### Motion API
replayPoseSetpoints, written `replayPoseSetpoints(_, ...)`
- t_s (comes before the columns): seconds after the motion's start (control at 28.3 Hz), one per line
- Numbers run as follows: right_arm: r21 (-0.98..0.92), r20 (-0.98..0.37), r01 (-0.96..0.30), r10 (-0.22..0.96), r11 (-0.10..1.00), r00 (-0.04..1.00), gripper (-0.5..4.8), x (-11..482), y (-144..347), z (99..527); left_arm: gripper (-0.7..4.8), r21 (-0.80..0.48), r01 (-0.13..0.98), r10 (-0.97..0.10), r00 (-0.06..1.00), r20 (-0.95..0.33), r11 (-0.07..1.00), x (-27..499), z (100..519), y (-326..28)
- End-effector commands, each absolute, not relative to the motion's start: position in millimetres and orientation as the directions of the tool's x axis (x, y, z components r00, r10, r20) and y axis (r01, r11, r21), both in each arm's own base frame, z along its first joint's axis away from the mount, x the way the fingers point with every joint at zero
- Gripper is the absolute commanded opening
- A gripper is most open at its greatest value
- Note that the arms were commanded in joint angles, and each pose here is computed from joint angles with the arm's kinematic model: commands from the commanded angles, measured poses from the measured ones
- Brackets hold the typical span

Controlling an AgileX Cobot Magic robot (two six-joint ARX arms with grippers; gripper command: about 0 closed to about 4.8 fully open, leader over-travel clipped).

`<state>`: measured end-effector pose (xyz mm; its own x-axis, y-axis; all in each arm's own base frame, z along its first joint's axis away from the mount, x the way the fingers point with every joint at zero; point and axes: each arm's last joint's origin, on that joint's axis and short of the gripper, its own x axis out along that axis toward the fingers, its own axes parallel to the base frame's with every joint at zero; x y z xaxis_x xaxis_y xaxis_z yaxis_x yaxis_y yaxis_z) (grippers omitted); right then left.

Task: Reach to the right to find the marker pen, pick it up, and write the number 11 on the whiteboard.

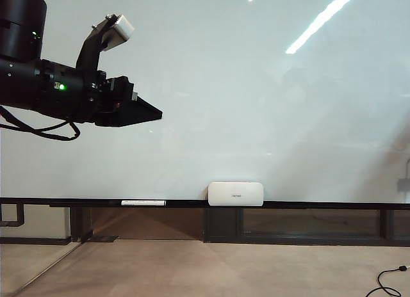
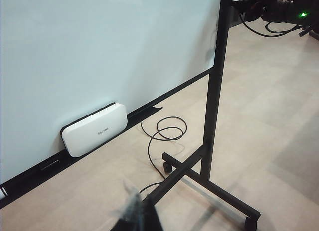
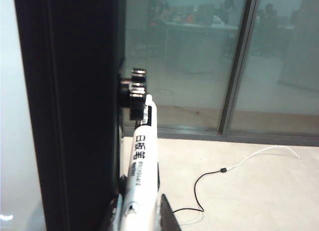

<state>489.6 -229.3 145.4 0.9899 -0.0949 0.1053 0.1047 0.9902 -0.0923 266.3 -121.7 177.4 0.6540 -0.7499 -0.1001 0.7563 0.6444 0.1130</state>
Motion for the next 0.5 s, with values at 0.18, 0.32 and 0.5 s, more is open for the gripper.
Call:
replayPoseSetpoints(0.18, -0.084, 0.109, 0.103, -0.093, 0.991, 0.99, -0.04, 490, -230, 149, -0.06, 0.124, 0.757, -0.754, 0.652, -0.082, 0.641, 266, 180, -122)
replayPoseSetpoints(0.32, -0.004, 0.105, 0.11, -0.109, 0.994, 0.988, -0.04, 483, -235, 160, -0.06, 0.114, 0.758, -0.754, 0.652, -0.082, 0.643, 266, 180, -122)
replayPoseSetpoints(0.5, -0.019, 0.119, 0.153, -0.15, 0.988, 0.982, -0.04, 450, -241, 193, -0.06, 0.089, 0.792, -0.789, 0.61, -0.076, 0.604, 265, 181, -123)
